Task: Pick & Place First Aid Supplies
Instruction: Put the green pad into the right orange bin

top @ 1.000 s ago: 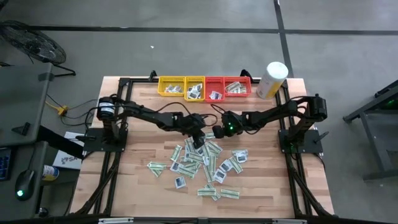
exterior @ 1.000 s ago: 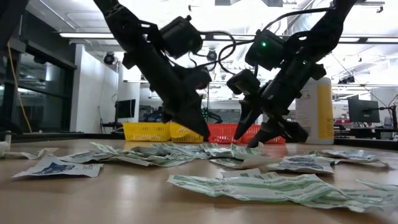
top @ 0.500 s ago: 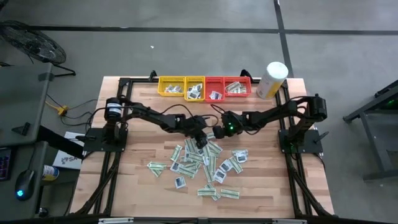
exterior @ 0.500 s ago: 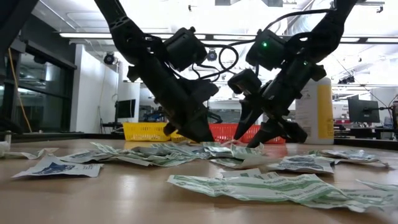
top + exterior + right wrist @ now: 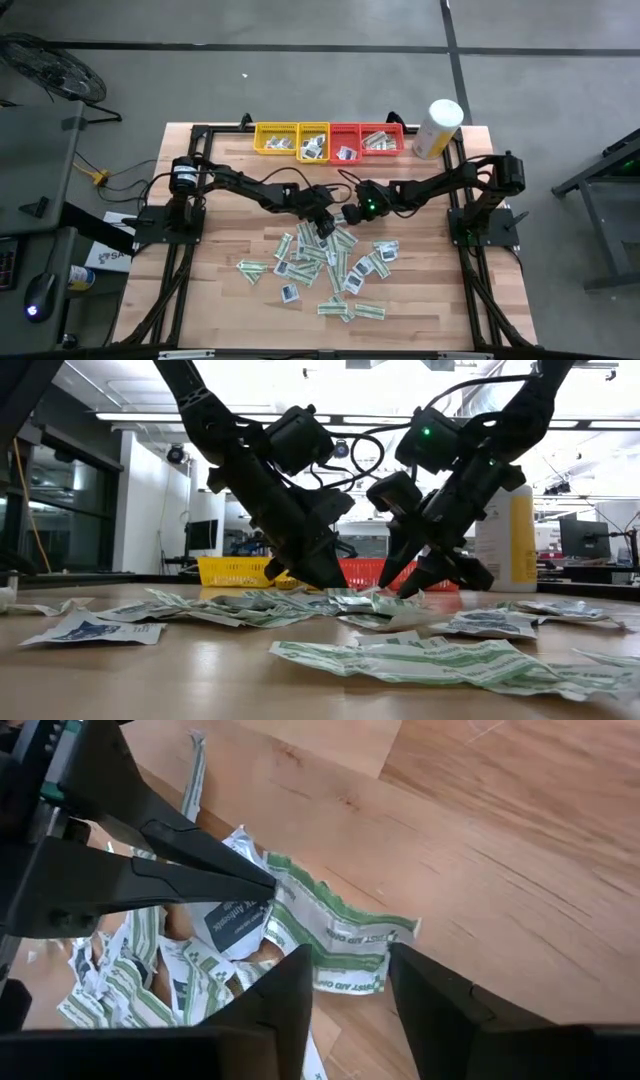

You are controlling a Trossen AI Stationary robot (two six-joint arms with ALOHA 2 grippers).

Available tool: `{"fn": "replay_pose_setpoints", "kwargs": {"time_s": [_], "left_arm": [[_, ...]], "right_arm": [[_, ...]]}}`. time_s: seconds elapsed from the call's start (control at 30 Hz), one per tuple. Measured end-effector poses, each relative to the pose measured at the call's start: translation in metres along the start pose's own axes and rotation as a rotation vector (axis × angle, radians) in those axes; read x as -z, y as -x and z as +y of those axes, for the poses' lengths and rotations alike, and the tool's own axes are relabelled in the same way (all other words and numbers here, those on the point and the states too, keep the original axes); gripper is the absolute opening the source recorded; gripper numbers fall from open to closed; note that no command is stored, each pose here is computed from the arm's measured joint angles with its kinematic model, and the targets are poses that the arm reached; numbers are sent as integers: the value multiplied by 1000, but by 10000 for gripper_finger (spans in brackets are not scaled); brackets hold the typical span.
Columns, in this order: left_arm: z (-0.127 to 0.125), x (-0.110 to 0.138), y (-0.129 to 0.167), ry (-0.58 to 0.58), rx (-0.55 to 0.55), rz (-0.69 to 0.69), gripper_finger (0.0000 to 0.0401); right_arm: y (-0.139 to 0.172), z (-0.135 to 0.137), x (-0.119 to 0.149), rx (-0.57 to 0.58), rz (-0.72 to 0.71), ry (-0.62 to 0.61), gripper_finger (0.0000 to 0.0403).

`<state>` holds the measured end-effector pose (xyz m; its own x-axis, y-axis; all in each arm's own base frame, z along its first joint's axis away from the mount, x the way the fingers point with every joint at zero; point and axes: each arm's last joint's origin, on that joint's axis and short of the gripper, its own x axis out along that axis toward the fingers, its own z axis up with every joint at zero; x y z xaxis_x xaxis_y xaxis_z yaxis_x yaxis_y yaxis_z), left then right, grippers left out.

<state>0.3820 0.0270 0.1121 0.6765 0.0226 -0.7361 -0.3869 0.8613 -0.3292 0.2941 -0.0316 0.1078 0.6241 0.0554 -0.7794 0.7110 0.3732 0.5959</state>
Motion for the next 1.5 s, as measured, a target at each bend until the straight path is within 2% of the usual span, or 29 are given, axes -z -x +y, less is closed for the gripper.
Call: {"fn": "replay_pose_setpoints", "kwargs": {"time_s": [0.4, 0.67, 1.03, 1.27, 1.5], "left_arm": [[0, 1, 0, 2, 3, 5, 0], [-1, -1, 3, 5, 15, -2, 11], [-11, -18, 35, 3, 46, -63, 19], [-14, -24, 49, 2, 48, -73, 20], [-15, -25, 49, 27, 66, -76, 20]], "right_arm": [[0, -2, -3, 3, -6, 62, 7], [2, -1, -3, -2, -8, 96, 2], [27, 0, -12, 21, -34, 143, 1], [70, -1, -27, 65, -141, 175, 0], [127, -16, -53, 169, -395, 154, 0]]}}
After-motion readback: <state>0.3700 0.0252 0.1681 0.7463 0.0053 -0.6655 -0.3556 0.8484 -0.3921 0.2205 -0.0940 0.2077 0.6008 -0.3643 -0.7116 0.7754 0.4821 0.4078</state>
